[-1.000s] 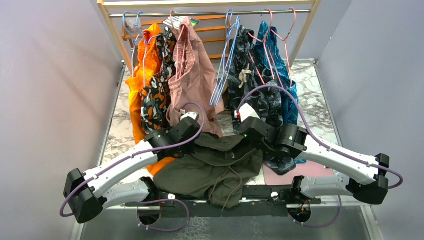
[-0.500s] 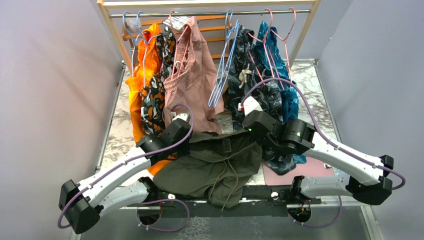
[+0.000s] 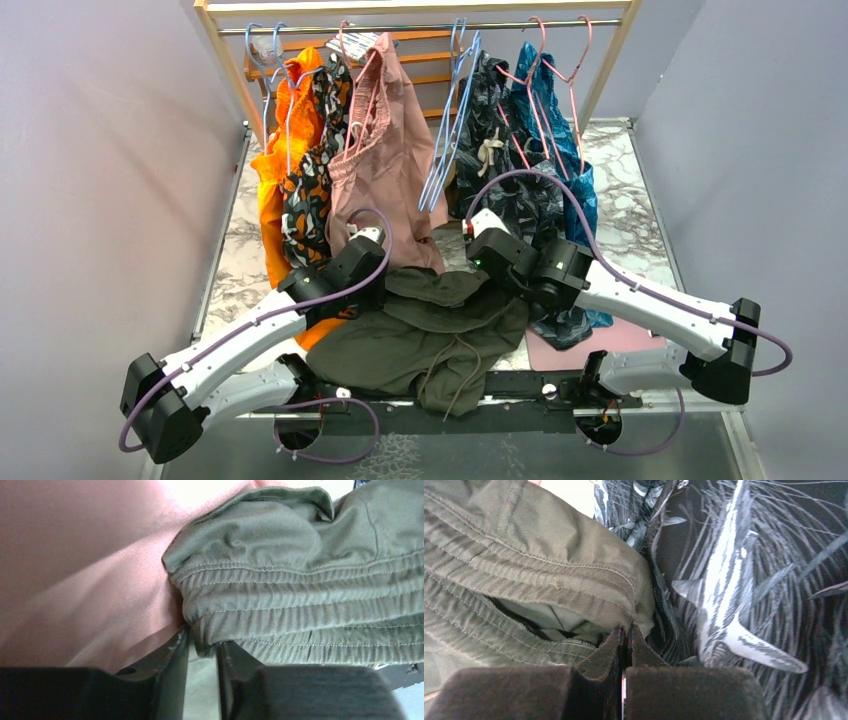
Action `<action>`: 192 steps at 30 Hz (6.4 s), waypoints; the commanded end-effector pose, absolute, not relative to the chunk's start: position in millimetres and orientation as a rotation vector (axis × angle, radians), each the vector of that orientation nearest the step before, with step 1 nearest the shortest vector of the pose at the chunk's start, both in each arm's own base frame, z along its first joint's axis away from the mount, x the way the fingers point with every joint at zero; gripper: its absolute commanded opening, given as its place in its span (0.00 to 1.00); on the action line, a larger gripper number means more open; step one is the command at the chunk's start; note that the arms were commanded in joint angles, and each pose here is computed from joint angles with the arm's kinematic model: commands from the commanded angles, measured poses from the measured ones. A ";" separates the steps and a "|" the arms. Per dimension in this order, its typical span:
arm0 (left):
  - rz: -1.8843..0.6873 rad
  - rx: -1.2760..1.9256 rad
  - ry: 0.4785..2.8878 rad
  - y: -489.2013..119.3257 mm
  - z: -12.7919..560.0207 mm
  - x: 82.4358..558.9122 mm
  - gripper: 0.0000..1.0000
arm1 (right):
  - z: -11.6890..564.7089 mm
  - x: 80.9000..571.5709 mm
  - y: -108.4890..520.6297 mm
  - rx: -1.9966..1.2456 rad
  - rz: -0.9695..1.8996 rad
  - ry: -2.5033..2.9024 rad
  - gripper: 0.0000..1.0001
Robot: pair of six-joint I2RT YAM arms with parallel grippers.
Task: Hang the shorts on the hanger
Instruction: Adjust the shorts at the center of the board, then pick up the hanger from the clothesline.
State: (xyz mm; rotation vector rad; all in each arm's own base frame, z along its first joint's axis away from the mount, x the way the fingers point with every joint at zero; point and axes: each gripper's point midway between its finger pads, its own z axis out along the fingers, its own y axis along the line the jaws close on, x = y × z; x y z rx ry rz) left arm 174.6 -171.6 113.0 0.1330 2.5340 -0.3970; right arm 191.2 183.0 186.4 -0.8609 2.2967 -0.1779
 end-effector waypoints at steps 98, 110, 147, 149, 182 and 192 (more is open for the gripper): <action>-1.123 0.745 1.659 -261.2 224.9 151.0 0.85 | 442.0 294.7 266.4 -0.290 0.565 1.624 0.43; -1.245 0.734 1.547 -263.4 262.6 134.5 0.86 | 454.5 276.6 258.1 -0.368 0.582 1.594 0.52; -1.222 0.740 1.638 -268.8 229.1 142.4 0.85 | 446.5 290.9 291.0 -0.426 0.610 1.687 0.49; -1.221 0.740 1.640 -268.6 228.7 142.3 0.85 | 453.2 286.6 291.4 -0.430 0.639 1.666 0.51; -1.213 0.732 1.659 -268.2 225.1 143.8 0.85 | 408.8 307.8 311.5 -0.383 0.634 1.833 0.60; -1.216 0.729 1.660 -267.9 225.0 143.3 0.85 | 408.6 309.1 286.0 -0.336 0.531 1.845 0.61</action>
